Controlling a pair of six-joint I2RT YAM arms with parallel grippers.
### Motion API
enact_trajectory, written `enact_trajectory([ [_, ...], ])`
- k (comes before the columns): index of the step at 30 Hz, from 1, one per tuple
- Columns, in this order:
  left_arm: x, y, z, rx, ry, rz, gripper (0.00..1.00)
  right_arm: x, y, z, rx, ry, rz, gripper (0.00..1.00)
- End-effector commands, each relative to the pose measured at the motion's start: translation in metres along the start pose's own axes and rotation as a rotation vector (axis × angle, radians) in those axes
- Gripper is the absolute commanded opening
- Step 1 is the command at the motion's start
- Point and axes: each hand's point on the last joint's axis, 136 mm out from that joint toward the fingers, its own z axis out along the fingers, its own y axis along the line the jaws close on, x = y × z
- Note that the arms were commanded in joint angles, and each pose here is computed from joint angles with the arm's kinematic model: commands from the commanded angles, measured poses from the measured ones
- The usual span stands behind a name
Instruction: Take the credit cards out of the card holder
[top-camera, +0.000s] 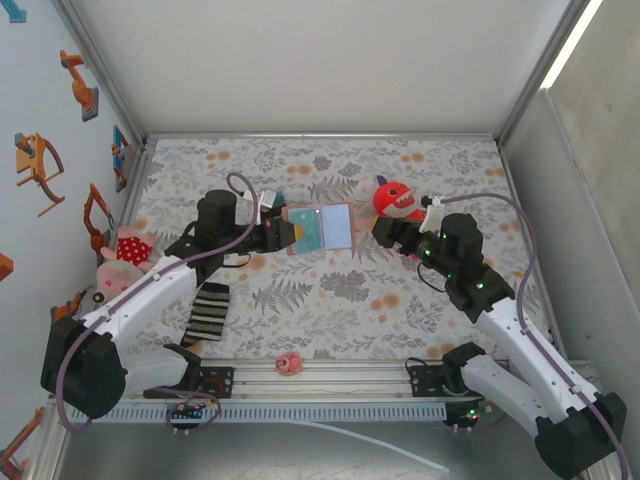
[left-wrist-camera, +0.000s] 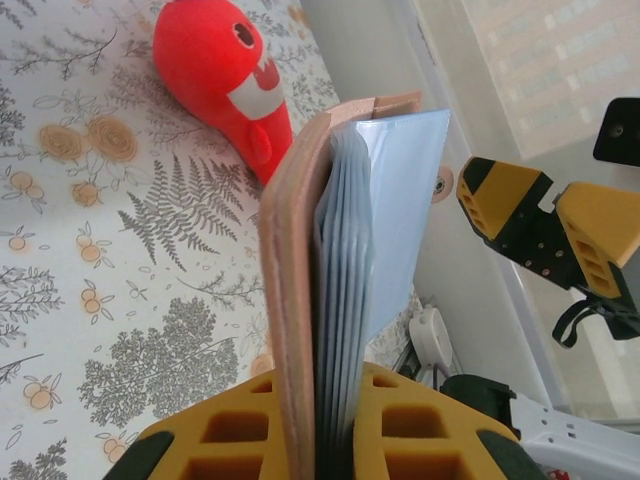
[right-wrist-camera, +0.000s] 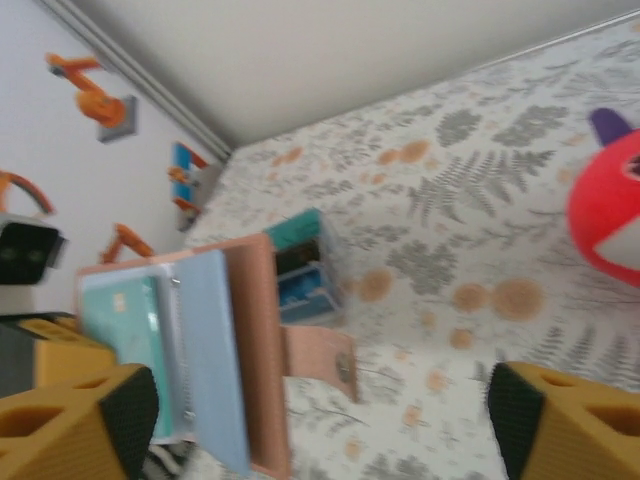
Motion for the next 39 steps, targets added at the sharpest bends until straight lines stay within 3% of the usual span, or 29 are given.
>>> enact_trajectory([
  [1,0.014,0.008,0.008,-0.009,0.036,-0.030,0.06,0.006,-0.025,-0.007,0.148,0.037,-0.021,0.99],
  [14,0.048,0.038,0.035,-0.044,0.075,-0.137,0.07,0.014,-0.051,0.000,0.313,0.116,-0.021,0.99],
  [31,0.058,0.072,0.063,-0.062,0.105,-0.246,0.07,0.015,-0.073,-0.002,0.453,0.138,-0.010,0.99],
  [39,0.070,0.087,0.069,-0.086,0.146,-0.290,0.07,0.025,-0.074,0.014,0.429,0.186,0.004,0.96],
])
